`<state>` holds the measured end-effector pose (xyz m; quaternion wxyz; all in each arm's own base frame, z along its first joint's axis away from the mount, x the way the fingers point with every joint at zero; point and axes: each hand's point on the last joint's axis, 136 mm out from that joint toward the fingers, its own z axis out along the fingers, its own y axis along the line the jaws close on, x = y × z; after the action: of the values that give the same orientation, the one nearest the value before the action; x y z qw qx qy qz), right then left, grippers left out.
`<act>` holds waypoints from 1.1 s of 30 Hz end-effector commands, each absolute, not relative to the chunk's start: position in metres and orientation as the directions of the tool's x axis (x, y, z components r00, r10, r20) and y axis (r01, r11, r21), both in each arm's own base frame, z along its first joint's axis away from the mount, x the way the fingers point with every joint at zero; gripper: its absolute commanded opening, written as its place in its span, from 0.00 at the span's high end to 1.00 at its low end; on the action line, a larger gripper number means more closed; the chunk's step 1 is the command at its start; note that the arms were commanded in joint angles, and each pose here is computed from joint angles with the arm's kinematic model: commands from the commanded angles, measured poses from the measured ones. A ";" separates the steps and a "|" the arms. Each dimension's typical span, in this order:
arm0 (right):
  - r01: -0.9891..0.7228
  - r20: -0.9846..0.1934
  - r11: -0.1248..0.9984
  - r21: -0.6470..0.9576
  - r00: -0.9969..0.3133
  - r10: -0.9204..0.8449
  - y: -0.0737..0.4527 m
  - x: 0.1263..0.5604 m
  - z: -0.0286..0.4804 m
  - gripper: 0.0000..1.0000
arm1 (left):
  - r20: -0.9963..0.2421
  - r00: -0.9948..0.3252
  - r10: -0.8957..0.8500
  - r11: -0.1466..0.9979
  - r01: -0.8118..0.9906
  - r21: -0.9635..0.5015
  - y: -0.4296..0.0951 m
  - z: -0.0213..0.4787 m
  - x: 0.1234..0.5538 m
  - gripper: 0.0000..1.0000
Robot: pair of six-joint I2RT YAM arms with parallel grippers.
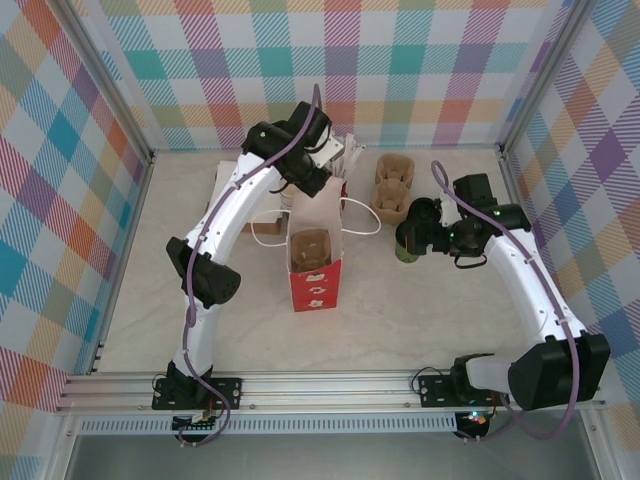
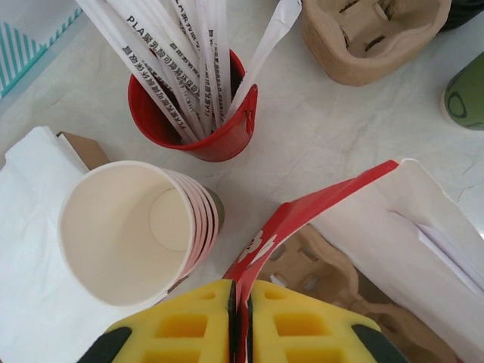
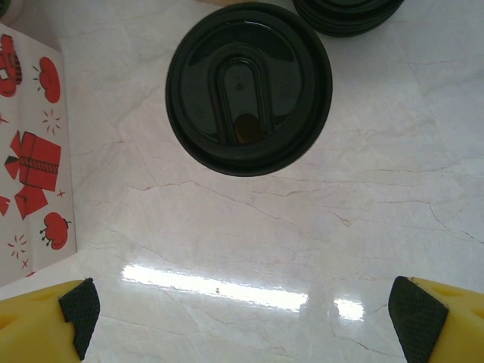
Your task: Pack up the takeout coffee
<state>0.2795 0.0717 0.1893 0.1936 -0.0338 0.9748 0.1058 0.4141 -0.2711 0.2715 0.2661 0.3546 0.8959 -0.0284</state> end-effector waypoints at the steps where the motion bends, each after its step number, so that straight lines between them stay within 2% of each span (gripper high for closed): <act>1: -0.098 -0.369 0.982 0.164 -0.929 -0.031 0.066 0.280 0.190 0.00 | -0.546 -0.663 0.512 0.810 0.584 0.051 -0.273 0.292 0.404 0.90; 11: -0.091 -0.305 0.979 0.182 -0.952 -0.032 0.069 0.277 0.173 0.00 | -0.529 -0.800 0.284 0.913 0.394 -0.105 -0.254 0.292 0.413 0.94; 18: -0.082 -0.262 0.979 0.187 -0.965 -0.030 0.070 0.279 0.162 0.00 | -0.496 -0.829 0.259 0.922 0.365 -0.128 -0.242 0.287 0.413 0.93; 27: -0.067 -0.217 0.981 0.184 -0.976 -0.026 0.071 0.285 0.144 0.00 | -0.497 -0.818 0.288 0.899 0.410 -0.153 -0.248 0.289 0.406 0.72; 33: -0.068 -0.212 0.978 0.197 -0.977 -0.025 0.075 0.293 0.137 0.00 | -0.537 -0.796 0.280 0.902 0.409 -0.137 -0.243 0.305 0.405 0.39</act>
<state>0.2881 0.0713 0.1401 0.1056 -0.0260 0.9900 0.0898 0.4186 -0.2508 0.2709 0.2307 0.1833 0.9487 -0.1144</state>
